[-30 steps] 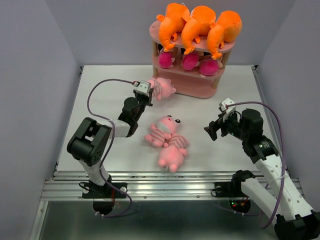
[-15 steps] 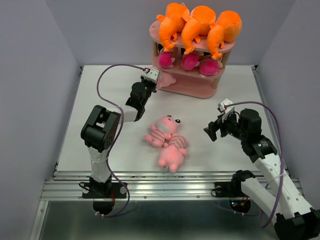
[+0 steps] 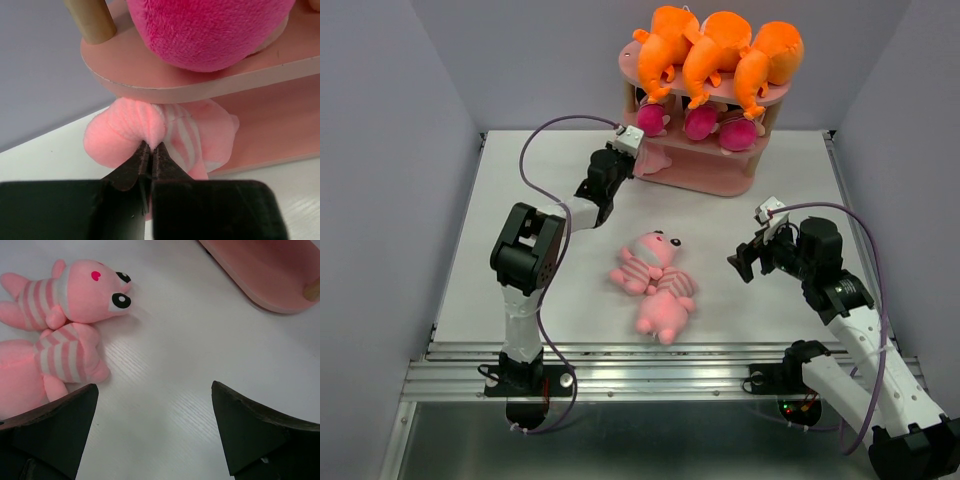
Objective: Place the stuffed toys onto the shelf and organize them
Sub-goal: Place the stuffed toy onto shelf
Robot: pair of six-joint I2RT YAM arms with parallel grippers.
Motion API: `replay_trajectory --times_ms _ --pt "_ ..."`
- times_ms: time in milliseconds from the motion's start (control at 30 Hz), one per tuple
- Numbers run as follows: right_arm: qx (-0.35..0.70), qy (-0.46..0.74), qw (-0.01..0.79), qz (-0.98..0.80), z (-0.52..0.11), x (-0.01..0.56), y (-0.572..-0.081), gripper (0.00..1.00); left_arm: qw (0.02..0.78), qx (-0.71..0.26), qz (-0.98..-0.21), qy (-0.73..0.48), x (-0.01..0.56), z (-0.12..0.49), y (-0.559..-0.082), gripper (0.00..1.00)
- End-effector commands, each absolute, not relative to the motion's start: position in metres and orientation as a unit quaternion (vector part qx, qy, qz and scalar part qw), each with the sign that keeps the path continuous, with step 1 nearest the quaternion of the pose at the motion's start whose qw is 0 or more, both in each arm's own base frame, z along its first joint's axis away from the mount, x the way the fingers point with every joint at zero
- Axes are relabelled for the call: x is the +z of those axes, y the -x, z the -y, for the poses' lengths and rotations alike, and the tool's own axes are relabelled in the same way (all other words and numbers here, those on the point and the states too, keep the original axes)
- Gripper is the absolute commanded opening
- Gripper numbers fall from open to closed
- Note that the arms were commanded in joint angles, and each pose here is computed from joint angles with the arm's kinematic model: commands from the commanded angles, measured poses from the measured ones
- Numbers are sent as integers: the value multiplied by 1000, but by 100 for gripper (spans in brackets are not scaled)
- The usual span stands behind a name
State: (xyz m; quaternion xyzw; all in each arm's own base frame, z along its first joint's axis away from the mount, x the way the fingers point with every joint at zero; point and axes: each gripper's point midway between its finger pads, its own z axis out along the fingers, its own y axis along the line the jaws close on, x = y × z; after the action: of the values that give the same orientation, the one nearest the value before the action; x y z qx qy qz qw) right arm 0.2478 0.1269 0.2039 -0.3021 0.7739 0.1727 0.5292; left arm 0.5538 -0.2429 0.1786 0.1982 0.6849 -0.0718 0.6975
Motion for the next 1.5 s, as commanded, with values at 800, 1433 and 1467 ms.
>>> replay_trajectory --times_ms 800,1433,1467 --pt "152 294 557 -761 -120 220 -255 100 674 -106 -708 -185 186 241 -535 0" --pt "149 296 557 -762 -119 219 -256 100 705 60 -687 -166 198 216 -553 0" --pt "148 296 558 -761 -119 219 -256 100 707 70 -683 -167 200 213 -553 0"
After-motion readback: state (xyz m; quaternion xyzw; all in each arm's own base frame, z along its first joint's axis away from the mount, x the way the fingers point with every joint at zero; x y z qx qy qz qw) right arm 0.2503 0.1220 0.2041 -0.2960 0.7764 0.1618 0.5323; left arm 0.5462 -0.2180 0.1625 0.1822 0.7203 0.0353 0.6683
